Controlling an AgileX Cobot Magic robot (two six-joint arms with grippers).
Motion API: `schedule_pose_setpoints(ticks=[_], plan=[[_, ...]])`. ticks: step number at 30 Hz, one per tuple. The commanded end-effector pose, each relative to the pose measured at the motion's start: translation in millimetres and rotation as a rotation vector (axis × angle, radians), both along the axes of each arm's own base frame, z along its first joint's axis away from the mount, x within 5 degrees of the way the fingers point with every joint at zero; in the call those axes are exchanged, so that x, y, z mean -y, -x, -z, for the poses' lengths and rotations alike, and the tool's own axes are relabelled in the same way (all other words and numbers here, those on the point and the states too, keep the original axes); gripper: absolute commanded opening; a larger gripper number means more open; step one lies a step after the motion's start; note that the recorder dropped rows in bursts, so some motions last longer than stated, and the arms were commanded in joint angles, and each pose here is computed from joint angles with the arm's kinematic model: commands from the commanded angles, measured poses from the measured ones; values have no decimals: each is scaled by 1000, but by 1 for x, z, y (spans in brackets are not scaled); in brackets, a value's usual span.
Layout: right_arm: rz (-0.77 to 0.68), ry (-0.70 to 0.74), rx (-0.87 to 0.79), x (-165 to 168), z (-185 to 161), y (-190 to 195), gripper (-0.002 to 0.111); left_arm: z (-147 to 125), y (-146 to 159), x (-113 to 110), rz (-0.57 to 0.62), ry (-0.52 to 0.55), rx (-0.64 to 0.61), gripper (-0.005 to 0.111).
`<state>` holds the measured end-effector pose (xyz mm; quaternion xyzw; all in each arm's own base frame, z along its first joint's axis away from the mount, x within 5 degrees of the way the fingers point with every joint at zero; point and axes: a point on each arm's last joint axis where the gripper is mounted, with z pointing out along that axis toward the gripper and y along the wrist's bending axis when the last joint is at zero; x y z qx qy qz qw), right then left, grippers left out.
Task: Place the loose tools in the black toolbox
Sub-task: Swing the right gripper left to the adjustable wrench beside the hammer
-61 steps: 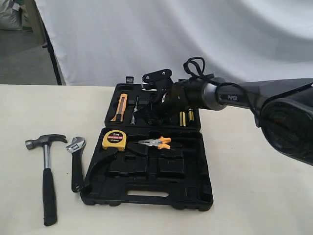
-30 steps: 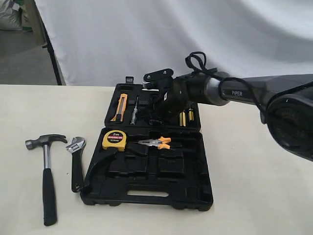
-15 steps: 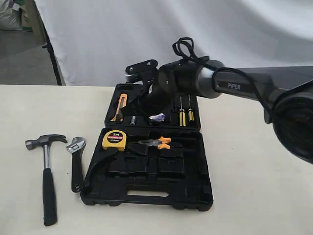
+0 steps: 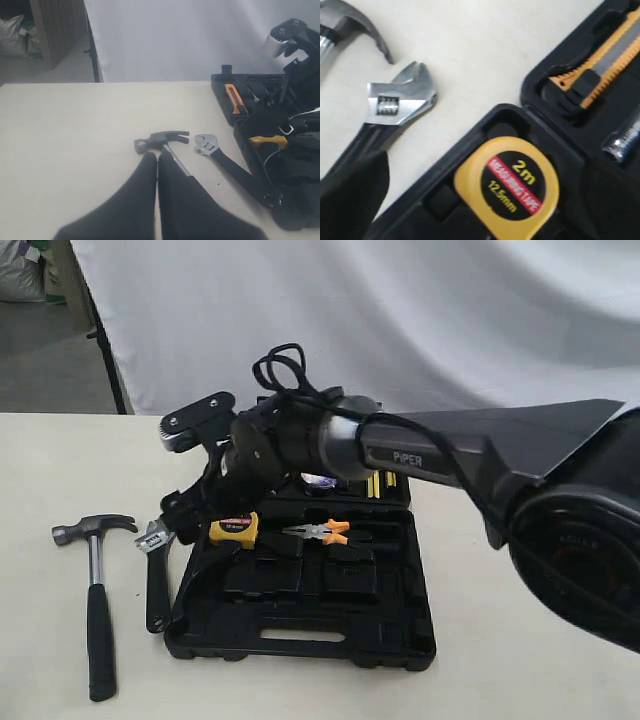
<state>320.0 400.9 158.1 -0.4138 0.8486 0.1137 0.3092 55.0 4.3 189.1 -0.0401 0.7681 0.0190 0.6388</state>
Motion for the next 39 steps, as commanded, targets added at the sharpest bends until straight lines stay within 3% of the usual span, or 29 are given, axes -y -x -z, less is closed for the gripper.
schedule_pose_setpoints(ticks=[1, 11, 21, 24, 27, 39], plan=[[-89, 15, 44, -14, -4, 17, 102, 0, 0, 0, 6, 8, 3, 1], [-237, -5, 108, -43, -3, 53, 102, 0, 0, 0, 6, 8, 3, 1], [-245, 16, 89, -47, 27, 52, 101, 0, 0, 0, 6, 8, 3, 1], [-251, 28, 87, -47, 32, 52, 97, 0, 0, 0, 6, 8, 3, 1], [-254, 40, 79, -47, 40, 52, 84, 0, 0, 0, 6, 8, 3, 1], [-370, 89, 110, -60, 51, 74, 14, 0, 0, 0, 6, 8, 3, 1]])
